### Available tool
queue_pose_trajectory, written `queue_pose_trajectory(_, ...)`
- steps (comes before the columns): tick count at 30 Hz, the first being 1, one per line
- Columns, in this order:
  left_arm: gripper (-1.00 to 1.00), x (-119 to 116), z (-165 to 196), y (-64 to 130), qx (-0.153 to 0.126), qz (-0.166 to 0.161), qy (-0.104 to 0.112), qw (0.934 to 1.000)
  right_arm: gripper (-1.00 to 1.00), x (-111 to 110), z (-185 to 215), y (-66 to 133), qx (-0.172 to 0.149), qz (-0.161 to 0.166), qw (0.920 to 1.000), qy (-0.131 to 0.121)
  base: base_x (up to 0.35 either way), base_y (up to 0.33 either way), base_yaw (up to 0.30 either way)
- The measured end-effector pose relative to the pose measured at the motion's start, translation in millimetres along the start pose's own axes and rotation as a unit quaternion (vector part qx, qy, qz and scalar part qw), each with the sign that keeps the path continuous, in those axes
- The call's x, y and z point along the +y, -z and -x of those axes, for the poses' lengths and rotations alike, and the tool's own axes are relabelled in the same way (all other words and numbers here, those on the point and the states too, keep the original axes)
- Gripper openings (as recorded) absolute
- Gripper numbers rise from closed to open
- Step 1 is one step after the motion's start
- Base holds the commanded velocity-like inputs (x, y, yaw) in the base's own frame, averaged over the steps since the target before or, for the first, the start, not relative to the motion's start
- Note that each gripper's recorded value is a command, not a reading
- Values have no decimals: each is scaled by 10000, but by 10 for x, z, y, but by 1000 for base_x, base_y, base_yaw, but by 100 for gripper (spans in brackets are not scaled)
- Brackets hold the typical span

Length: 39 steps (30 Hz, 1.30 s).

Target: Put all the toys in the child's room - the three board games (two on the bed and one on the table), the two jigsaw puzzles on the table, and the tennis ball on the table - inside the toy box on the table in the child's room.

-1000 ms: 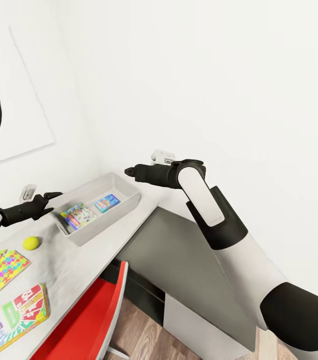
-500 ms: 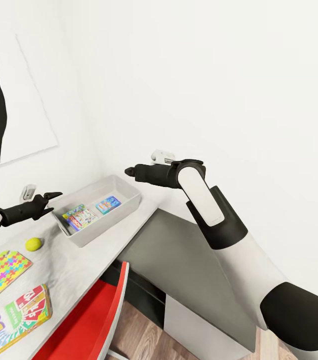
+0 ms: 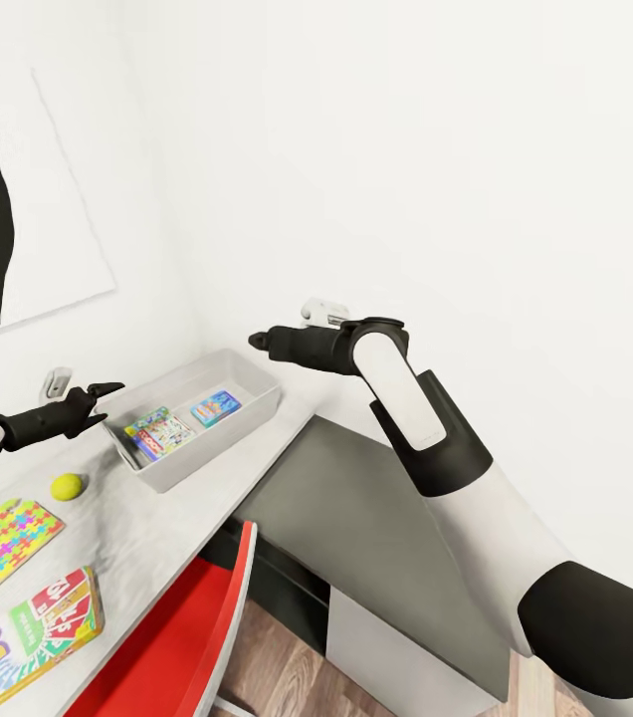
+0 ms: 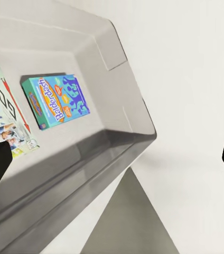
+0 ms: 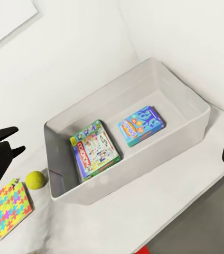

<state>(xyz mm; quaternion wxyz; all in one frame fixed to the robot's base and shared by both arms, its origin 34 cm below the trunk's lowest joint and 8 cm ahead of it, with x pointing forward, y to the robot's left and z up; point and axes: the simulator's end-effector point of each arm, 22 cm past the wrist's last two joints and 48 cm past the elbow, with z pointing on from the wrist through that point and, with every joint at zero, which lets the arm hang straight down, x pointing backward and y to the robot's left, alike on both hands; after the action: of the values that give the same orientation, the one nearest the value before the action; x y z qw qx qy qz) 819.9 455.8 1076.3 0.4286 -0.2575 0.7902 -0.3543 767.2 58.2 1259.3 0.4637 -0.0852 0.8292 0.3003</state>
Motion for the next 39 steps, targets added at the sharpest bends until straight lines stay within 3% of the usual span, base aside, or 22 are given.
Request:
queue_pose_trajectory(10, 100, -3, -2, -4, -4, -2, -9, 10000, 100, -1, 13, -6, -37, -6, 10000, -30, -2, 0, 213)
queue_pose_trajectory(39, 100, -6, -9, -14, -3, 2, -16, 10000, 100, -6, 11, -9, -37, -12, 10000, -35, -51, 7, 57)
